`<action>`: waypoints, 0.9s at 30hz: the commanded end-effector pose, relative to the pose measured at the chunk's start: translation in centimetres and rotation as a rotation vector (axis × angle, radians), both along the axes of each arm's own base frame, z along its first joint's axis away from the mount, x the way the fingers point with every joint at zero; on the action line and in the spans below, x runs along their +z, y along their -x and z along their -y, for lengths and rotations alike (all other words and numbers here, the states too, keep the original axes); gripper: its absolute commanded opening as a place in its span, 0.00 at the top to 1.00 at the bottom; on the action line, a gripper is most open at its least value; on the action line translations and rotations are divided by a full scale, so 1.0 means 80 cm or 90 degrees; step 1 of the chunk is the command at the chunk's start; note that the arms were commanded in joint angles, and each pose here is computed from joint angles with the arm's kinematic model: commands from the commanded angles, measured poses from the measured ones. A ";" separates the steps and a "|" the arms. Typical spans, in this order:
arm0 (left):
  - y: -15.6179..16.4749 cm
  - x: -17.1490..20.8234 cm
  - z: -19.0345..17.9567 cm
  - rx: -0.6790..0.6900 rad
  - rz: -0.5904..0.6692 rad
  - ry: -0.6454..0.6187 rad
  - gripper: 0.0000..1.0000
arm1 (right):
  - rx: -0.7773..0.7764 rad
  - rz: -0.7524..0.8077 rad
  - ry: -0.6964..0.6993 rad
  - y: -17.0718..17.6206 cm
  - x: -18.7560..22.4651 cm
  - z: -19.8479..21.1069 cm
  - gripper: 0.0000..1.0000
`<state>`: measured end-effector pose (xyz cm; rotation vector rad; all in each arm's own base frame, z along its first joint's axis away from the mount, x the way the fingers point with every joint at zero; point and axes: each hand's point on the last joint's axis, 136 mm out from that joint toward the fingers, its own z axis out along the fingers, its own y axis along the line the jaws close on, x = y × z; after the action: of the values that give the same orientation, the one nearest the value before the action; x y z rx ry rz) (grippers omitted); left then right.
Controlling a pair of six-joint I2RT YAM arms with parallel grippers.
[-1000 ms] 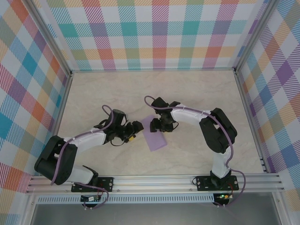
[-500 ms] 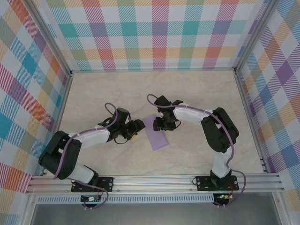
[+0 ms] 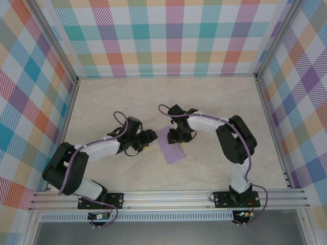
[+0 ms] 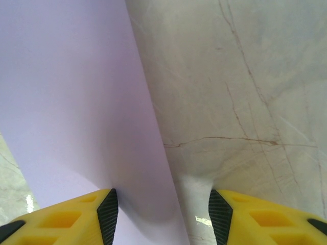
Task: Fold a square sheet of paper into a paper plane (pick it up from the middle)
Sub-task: Fold the square sheet of paper in half at the center of the table, then hold the square sheet of paper at the center of the table.
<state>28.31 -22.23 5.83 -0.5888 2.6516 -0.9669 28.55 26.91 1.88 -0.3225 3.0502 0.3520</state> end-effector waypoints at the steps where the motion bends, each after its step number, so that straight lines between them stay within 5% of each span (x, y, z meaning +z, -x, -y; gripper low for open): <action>1: 0.001 -0.001 -0.002 0.007 -0.006 -0.028 0.34 | 0.004 -0.028 0.024 0.003 -0.028 0.008 0.46; 14: 0.012 0.005 -0.034 0.032 0.001 -0.094 0.34 | -0.058 -0.076 0.007 0.005 -0.050 0.015 0.43; 27: 0.008 0.013 -0.052 0.046 0.002 -0.109 0.34 | -0.002 -0.065 0.004 0.006 -0.063 0.015 0.39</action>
<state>26.99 -18.13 5.76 -0.6585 2.6752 -0.7095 28.72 27.02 1.75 -0.2549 3.0989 0.4612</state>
